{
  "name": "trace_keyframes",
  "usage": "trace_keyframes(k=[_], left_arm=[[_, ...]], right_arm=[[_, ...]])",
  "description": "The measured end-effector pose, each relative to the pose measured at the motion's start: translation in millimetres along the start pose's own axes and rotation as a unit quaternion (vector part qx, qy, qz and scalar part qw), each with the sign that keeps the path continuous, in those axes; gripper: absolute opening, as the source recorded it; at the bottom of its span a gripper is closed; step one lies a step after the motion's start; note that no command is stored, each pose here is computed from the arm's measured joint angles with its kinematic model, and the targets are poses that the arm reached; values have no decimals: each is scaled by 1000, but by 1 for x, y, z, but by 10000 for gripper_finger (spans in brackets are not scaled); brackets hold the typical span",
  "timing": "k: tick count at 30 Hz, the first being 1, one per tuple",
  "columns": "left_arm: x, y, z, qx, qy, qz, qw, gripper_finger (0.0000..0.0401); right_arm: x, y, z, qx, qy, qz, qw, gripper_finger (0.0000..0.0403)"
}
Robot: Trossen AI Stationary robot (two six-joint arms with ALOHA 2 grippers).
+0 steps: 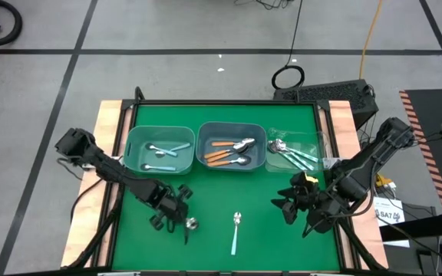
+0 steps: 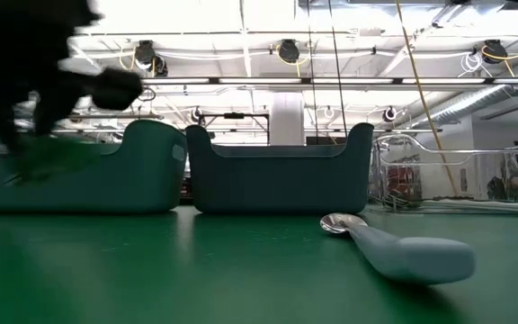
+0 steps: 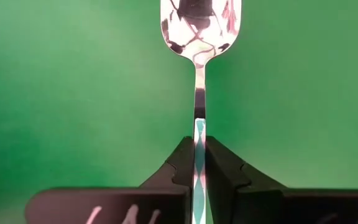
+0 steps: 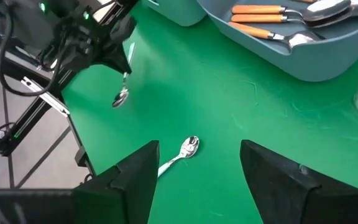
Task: Sort silverware by color (type)
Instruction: Put the white spoon into the transparent bin
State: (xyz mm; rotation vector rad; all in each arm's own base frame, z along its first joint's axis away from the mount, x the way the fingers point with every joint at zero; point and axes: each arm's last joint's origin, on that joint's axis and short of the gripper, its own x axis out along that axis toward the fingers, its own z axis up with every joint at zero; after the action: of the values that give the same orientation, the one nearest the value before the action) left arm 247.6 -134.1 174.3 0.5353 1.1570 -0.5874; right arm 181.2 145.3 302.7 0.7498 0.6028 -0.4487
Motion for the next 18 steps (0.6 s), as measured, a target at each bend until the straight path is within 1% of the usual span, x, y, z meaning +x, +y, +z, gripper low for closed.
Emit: trace_keyframes(k=[4, 6, 9, 13, 18], left_arm=[[-16, 18, 15, -97, -24, 29, 995, 19], [-26, 28, 23, -139, -45, 39, 989, 19], [-45, 43, 36, -196, -70, 72, 975, 19], [-72, 61, 52, -260, -118, 119, 951, 19], [-99, 84, 61, -337, -165, 189, 907, 19]], right_arm=[[-6, -2, 6, -1, -7, 10, 1000, 219], [-10, -3, 10, -3, -23, 16, 1000, 219], [-18, -6, 17, -10, -44, 29, 999, 219], [-27, -10, 26, -35, -57, 42, 997, 219], [-36, -16, 36, -76, -67, 52, 994, 219]])
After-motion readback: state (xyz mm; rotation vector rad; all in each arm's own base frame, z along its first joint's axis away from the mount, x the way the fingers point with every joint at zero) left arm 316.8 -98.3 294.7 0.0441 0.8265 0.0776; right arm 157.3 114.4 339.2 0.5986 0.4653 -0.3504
